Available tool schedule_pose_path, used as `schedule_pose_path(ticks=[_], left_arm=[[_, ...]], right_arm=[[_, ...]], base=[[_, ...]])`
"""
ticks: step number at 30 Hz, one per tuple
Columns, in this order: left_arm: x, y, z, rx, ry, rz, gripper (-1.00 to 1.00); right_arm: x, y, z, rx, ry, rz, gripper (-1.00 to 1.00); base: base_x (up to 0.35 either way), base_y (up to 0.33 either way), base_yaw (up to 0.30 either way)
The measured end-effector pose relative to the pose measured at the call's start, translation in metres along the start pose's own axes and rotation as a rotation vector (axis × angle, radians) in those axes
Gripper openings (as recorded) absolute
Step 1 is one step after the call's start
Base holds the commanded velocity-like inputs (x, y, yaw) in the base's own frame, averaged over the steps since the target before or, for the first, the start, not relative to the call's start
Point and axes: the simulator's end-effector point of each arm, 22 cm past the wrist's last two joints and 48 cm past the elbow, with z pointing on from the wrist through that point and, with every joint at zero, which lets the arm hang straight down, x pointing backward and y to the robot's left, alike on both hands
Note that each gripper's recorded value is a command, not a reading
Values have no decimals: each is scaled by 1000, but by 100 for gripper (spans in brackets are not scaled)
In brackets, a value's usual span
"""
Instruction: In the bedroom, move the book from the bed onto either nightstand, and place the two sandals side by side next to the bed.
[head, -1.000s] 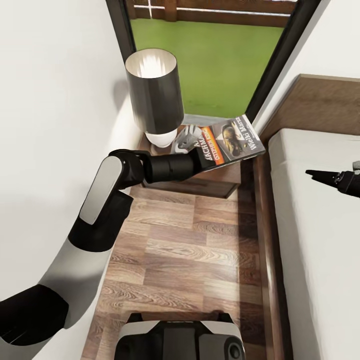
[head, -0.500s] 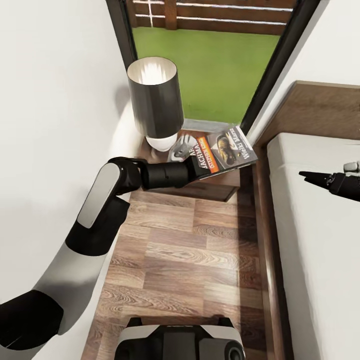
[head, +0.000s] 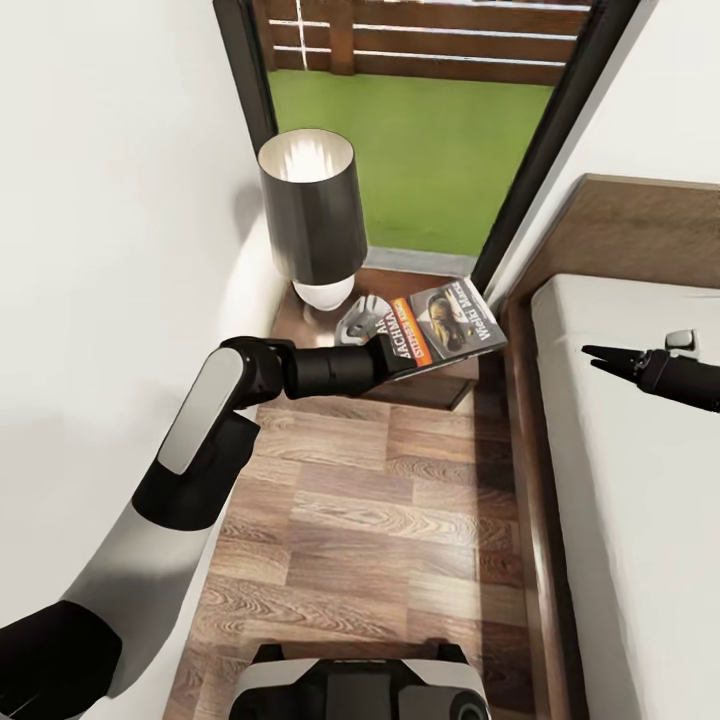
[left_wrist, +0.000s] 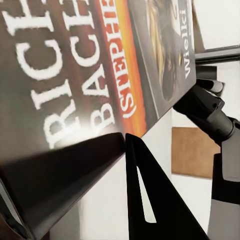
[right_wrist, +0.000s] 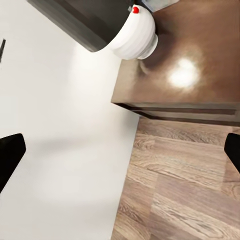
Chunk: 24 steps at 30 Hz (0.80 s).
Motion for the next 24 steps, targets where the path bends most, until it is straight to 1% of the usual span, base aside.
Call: schedule_pose_path(ticks=[2, 3, 5, 6, 8, 9, 11, 18, 24], left_arm=[[2, 0, -1, -2, 0, 0, -100], [2, -1, -1, -1, -1, 1, -100], [3, -3, -2, -1, 0, 4, -100], [3, -4, -2, 0, -1, 6, -100], [4, -5, -3, 0, 0, 9, -100], [4, -6, -3, -1, -1, 11, -100], [5, -9, -4, 1, 0, 15, -100], [6, -16, -5, 4, -3, 26, -100], [6, -25, -7, 11, -6, 35, -100]], right_arm=[[4, 2, 4, -11, -1, 14, 100], [4, 3, 4, -12, -2, 14, 100], [13, 2, 8, -20, 4, 37, 100], [12, 2, 7, -21, 3, 37, 100], [23, 1, 11, -25, 11, 60, 100], [23, 2, 11, -27, 9, 60, 100], [32, 0, 15, -24, 16, 77, 100], [43, 4, 21, -28, 19, 98, 100], [53, 13, 29, -46, 21, 109, 100]], base=[[0, 0, 0], [0, 0, 0], [0, 0, 0], [0, 0, 0], [0, 0, 0], [0, 0, 0], [0, 0, 0], [0, 0, 0], [0, 0, 0]])
